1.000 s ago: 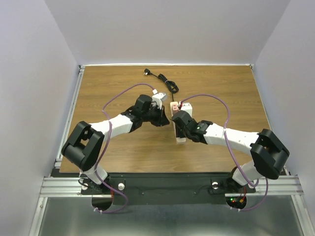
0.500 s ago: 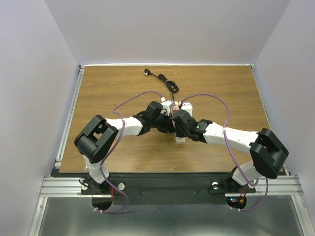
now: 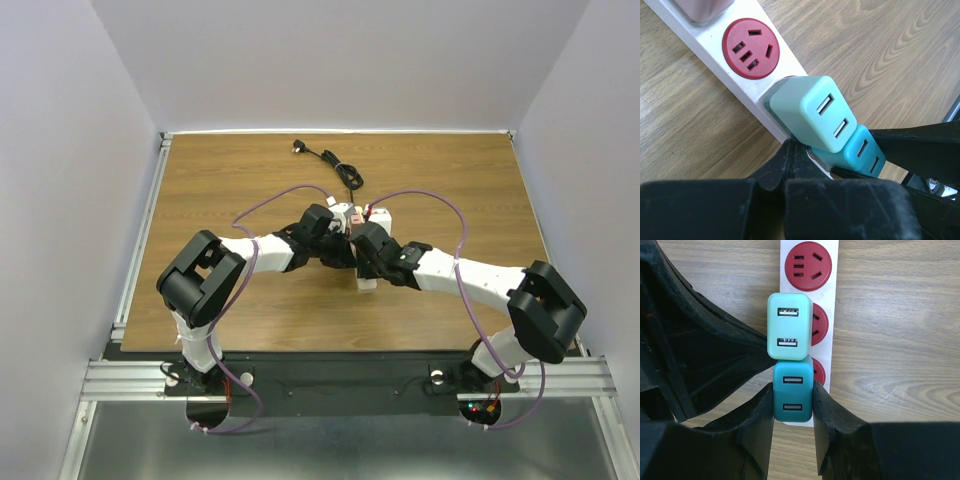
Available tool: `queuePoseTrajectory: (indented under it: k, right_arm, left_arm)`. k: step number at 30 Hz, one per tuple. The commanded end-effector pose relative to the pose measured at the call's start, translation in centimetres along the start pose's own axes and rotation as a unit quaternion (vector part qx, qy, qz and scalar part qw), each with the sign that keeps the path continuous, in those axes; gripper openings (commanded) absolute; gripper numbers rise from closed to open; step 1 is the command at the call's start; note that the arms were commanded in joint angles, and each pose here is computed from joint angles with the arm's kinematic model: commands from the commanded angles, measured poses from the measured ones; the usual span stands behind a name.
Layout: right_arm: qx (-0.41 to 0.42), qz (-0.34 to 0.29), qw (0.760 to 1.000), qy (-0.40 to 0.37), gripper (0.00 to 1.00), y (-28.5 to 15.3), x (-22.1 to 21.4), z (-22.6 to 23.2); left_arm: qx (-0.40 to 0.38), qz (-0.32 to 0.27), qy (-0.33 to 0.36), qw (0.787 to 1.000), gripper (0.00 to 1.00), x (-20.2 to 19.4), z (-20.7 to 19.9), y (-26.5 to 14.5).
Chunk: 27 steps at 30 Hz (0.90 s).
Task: Pull the plug off the socket
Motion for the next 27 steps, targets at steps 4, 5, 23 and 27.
queuePoseTrajectory:
  k: [4,5,23,27]
  right_arm:
    - [0.085,-0.030,0.995,0.036,0.00,-0.9,3.0,3.9]
    - [0.086,-0.030,0.995,0.035,0.00,-0.9,3.0,3.9]
    - [0.125,-0.115,0.985,0.028,0.00,-6.1,10.3,5.8]
    - [0.121,-0.140,0.982,0.033,0.00,-7.4,12.1,5.6]
  left_arm:
    - [-0.004,-0.038,0.013,0.999,0.00,2.5,-1.3,1.5]
    - [0.001,-0.034,0.011,0.999,0.00,2.1,-0.9,1.9]
    - [0.098,0.083,0.012,0.992,0.00,-5.5,3.4,6.4]
    - [0.110,0.099,0.014,0.989,0.00,-6.5,4.2,6.8]
Point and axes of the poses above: each gripper's point midway between its finger pads, its own y axis out along the fingers, its own z axis along the line the jaws close on, x = y × z, the point moved 1 cm from there along -y, back along the fingers, and after that the axes turned 5 degrees about -y, right-handed, at the moved point
